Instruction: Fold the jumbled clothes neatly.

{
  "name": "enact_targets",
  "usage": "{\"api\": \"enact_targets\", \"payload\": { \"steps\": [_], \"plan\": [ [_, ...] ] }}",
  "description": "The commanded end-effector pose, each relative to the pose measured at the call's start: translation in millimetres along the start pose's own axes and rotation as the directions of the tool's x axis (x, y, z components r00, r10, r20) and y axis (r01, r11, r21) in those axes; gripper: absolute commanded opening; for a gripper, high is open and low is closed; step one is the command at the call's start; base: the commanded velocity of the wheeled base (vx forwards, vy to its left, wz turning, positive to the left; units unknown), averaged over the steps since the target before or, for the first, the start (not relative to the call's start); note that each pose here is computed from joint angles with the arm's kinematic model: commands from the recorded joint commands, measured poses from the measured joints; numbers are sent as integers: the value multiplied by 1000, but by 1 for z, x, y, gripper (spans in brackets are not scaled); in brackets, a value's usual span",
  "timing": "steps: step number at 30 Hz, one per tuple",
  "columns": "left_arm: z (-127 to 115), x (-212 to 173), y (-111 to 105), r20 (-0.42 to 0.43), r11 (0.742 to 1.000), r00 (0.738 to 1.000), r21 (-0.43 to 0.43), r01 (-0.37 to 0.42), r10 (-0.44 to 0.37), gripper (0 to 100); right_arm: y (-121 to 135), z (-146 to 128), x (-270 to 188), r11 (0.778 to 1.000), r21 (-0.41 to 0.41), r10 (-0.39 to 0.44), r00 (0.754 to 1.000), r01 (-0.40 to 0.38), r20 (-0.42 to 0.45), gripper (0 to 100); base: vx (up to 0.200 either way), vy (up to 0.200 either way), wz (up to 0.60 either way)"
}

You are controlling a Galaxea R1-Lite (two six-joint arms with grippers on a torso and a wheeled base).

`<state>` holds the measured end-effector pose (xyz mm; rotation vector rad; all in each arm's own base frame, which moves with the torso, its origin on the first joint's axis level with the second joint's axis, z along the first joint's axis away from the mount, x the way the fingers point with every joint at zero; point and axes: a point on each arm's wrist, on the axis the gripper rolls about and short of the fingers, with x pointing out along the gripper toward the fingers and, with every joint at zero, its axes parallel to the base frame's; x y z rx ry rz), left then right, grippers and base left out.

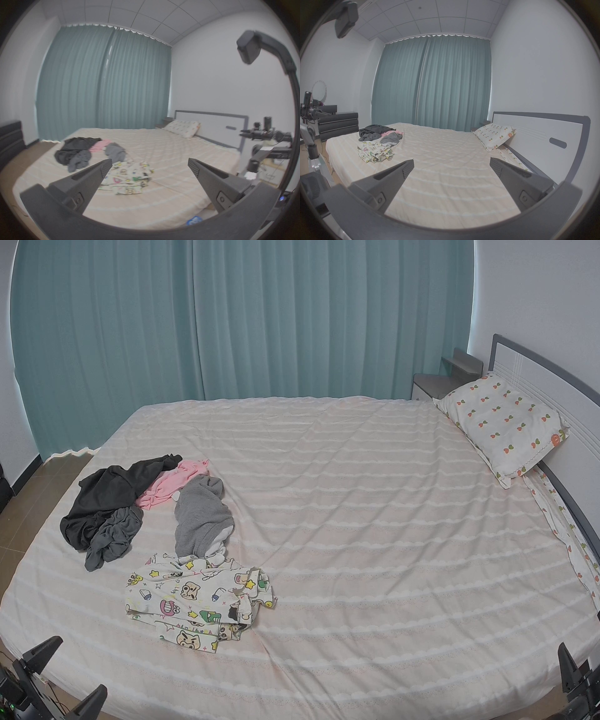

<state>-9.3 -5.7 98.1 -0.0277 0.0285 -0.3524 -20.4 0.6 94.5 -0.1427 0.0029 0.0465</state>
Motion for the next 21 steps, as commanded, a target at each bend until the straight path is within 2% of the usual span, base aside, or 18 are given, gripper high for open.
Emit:
{"api": "enact_targets", "payload": {
  "steps": [1,4,6,9,11,13,17,21],
  "plan": [
    [-15,-8,4,-1,974,977,-86,-211,212,100,2,-11,-4,1000,-28,7,999,-6,37,100,0,0,0],
    [-15,-8,5,2,961,964,-82,-266,267,100,3,-11,-5,1000,-5,17,999,-16,35,100,0,0,0],
    [-15,-8,6,1,944,948,-92,-317,318,100,4,-11,-5,995,84,59,998,-62,38,100,0,0,0],
    [-15,-8,6,3,939,942,-80,-334,335,100,4,-11,-5,988,123,89,996,-91,27,100,0,0,0],
    [-15,-9,6,17,923,924,-74,-379,381,100,4,-11,-5,988,128,89,996,-92,25,100,0,0,0],
    [-19,-13,3,50,897,895,-38,-441,443,100,4,-11,-5,987,137,86,996,-89,26,100,0,0,0],
    [-21,-14,3,43,917,916,-16,-400,400,100,4,-11,-5,987,132,91,996,-93,25,100,0,0,0],
    [-23,-14,1,36,933,935,56,-355,353,100,5,-11,-5,985,139,96,995,-98,23,100,0,0,0]
  ]
}}
